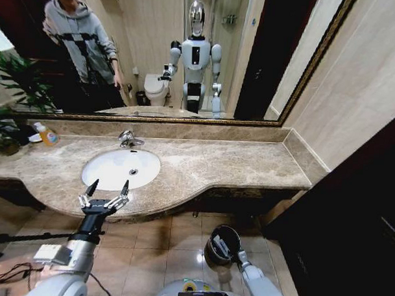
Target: Pick up the trash from the sink and place it in the trash bin.
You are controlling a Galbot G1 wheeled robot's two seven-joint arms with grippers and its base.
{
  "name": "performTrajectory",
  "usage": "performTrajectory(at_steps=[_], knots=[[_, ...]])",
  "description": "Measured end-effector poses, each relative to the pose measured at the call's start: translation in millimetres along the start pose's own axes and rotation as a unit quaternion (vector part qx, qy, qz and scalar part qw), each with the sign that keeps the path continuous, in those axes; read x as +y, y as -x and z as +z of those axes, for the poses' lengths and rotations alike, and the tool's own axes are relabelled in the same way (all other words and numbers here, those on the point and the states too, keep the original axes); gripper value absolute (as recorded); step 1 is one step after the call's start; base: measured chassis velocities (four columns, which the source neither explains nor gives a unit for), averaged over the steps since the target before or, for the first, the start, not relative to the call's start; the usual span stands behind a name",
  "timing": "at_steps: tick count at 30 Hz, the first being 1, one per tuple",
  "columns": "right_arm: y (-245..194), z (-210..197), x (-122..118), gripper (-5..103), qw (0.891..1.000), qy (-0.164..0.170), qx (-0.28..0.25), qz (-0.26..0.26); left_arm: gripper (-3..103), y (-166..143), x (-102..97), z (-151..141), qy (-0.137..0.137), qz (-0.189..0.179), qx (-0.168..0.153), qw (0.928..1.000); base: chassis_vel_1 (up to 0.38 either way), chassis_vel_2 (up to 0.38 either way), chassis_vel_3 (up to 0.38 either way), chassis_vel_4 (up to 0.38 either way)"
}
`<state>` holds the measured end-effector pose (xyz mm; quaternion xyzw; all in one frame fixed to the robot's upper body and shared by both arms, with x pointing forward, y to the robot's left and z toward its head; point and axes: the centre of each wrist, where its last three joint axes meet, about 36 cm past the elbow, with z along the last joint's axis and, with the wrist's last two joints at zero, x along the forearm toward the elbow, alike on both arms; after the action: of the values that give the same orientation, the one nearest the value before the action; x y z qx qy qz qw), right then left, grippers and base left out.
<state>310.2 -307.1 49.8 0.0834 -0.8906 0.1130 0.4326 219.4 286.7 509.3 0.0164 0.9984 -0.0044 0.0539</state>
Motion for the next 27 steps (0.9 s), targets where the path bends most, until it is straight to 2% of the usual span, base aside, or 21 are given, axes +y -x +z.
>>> performTrajectory(at_steps=[3, 5, 7, 8, 10, 12, 16, 17, 19, 20, 23, 24, 27], knots=[[-6.4, -8.5, -3.4, 78, 1.000, 0.007, -0.023, 0.005, 100, 0.0, 0.0, 0.0, 0.000, 0.000, 0.000, 1.0000, 0.000, 0.000, 0.000, 0.000], [-10.1, -13.5, -4.7, 78, 0.999, 0.008, -0.035, 0.012, 100, 0.0, 0.0, 0.0, 0.000, 0.000, 0.000, 1.0000, 0.000, 0.000, 0.000, 0.000], [-24.8, -25.0, -12.2, 89, 0.996, -0.017, -0.080, 0.039, 100, 0.0, 0.0, 0.0, 0.000, 0.000, 0.000, 1.0000, 0.000, 0.000, 0.000, 0.000], [-24.8, -25.0, -12.2, 89, 0.996, -0.017, -0.080, 0.039, 100, 0.0, 0.0, 0.0, 0.000, 0.000, 0.000, 1.0000, 0.000, 0.000, 0.000, 0.000], [-48.2, -38.4, -18.0, 97, 0.989, -0.015, -0.127, 0.068, 100, 0.0, 0.0, 0.0, 0.000, 0.000, 0.000, 1.0000, 0.000, 0.000, 0.000, 0.000], [-57.9, -42.5, -22.0, 99, 0.986, -0.012, -0.144, 0.080, 100, 0.0, 0.0, 0.0, 0.000, 0.000, 0.000, 1.0000, 0.000, 0.000, 0.000, 0.000], [-109.9, -54.0, -43.3, 100, 0.972, 0.003, -0.204, 0.117, 100, 0.0, 0.0, 0.0, 0.000, 0.000, 0.000, 1.0000, 0.000, 0.000, 0.000, 0.000], [-109.9, -54.0, -43.3, 100, 0.972, 0.003, -0.204, 0.117, 100, 0.0, 0.0, 0.0, 0.000, 0.000, 0.000, 1.0000, 0.000, 0.000, 0.000, 0.000], [-148.7, -62.5, -51.3, 100, 0.958, 0.019, -0.256, 0.130, 100, 0.0, 0.0, 0.0, 0.000, 0.000, 0.000, 1.0000, 0.000, 0.000, 0.000, 0.000], [-148.7, -62.5, -51.3, 100, 0.958, 0.019, -0.256, 0.130, 100, 0.0, 0.0, 0.0, 0.000, 0.000, 0.000, 1.0000, 0.000, 0.000, 0.000, 0.000], [-216.4, -88.3, -48.5, 100, 0.931, 0.031, -0.330, 0.154, 100, 0.0, 0.0, 0.0, 0.000, 0.000, 0.000, 1.0000, 0.000, 0.000, 0.000, 0.000], [-216.4, -88.3, -48.5, 100, 0.931, 0.031, -0.330, 0.154, 100, 0.0, 0.0, 0.0, 0.000, 0.000, 0.000, 1.0000, 0.000, 0.000, 0.000, 0.000], [-274.0, -114.5, -43.4, 100, 0.910, 0.028, -0.378, 0.171, 100, 0.0, 0.0, 0.0, 0.000, 0.000, 0.000, 1.0000, 0.000, 0.000, 0.000, 0.000]])
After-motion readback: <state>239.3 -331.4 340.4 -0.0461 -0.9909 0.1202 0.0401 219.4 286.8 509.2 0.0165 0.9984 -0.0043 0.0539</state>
